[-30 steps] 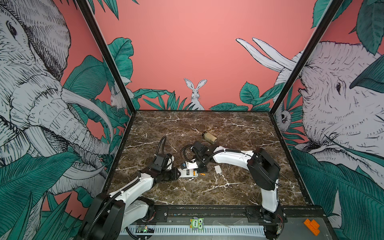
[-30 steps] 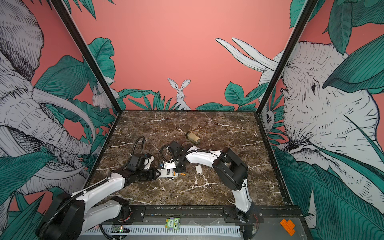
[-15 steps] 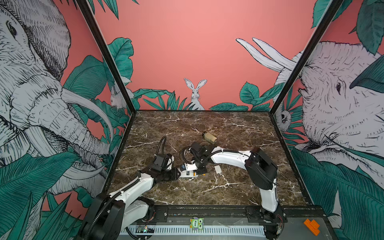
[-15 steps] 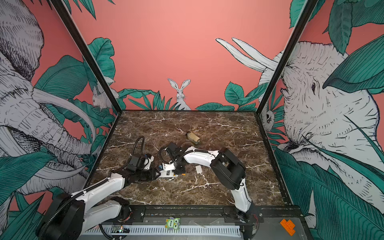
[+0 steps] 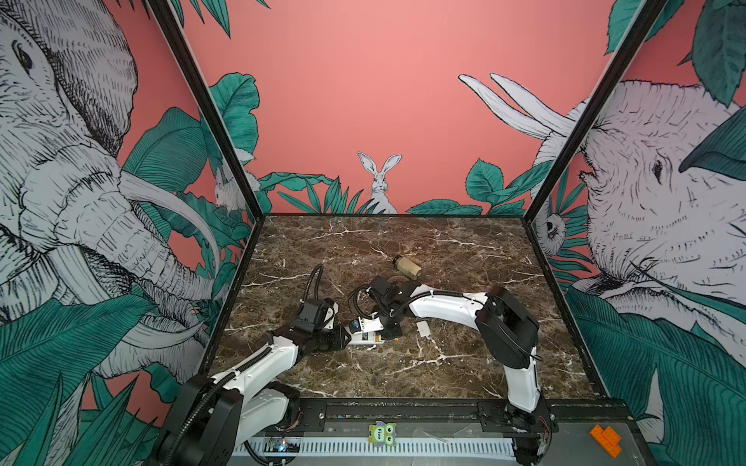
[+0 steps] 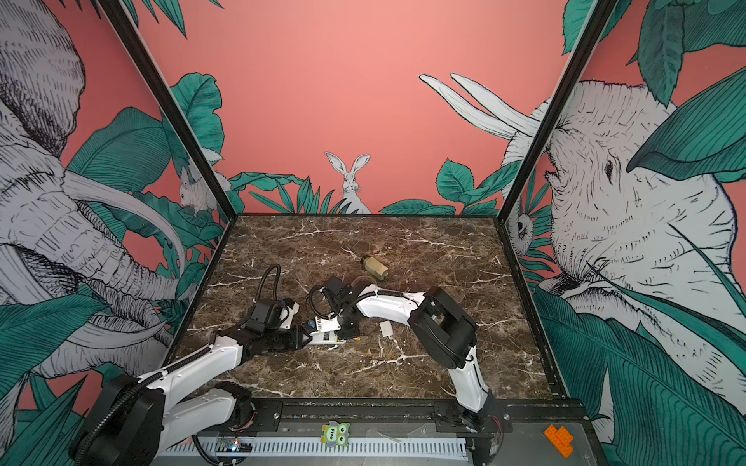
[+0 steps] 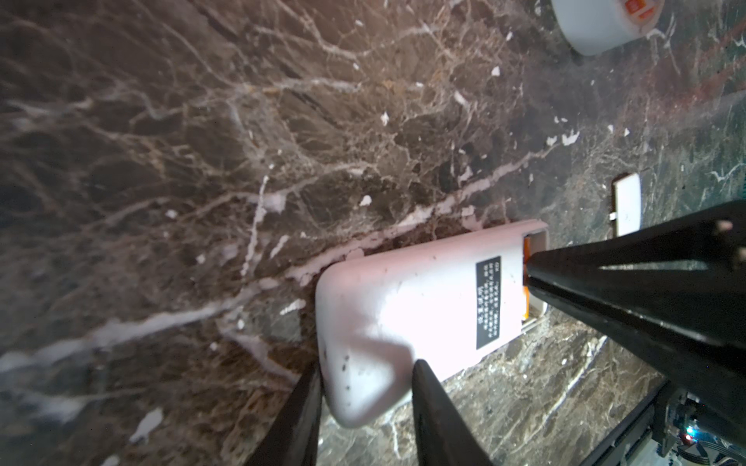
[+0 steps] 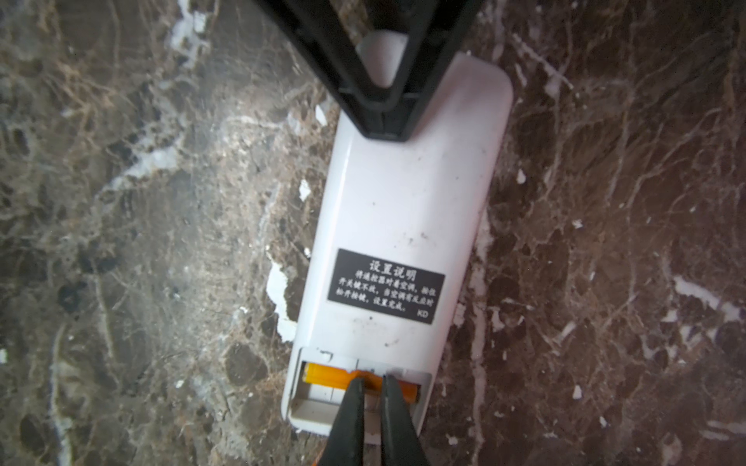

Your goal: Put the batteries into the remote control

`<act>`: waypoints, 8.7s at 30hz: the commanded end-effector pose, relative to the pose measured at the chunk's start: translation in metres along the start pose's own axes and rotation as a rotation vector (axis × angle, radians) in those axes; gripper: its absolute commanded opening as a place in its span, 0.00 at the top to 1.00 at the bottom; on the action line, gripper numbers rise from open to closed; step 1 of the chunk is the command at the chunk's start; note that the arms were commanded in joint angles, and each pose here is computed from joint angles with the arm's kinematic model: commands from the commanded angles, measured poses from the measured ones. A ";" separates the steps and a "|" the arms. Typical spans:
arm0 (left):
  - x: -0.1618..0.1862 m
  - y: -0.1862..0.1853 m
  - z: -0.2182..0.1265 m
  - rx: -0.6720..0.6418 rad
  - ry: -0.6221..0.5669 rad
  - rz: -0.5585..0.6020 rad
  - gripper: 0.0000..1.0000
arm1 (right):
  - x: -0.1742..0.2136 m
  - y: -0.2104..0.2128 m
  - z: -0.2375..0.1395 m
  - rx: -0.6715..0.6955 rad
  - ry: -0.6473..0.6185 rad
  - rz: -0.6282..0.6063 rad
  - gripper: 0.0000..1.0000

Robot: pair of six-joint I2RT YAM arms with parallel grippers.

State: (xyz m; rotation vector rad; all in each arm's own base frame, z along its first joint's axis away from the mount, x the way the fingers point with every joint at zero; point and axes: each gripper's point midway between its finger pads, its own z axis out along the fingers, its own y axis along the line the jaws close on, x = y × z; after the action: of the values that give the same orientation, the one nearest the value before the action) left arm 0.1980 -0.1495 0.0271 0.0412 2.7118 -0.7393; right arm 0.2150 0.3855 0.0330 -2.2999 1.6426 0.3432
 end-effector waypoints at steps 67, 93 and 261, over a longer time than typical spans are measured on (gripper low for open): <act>-0.008 -0.003 -0.023 -0.032 -0.063 0.000 0.54 | 0.055 0.032 -0.005 0.131 0.124 0.612 0.76; -0.016 -0.012 -0.037 0.000 -0.125 0.011 0.54 | 0.024 0.022 -0.047 0.131 -0.147 0.860 0.99; 0.017 -0.138 -0.033 0.018 0.018 0.643 0.57 | 0.134 0.001 -0.192 0.735 -0.569 1.098 0.10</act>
State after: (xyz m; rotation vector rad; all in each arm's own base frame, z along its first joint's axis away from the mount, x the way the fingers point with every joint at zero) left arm 0.1585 -0.2515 0.1190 0.7878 2.4625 -0.6826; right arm 0.2537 0.2116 0.1614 -0.7342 2.0295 0.4232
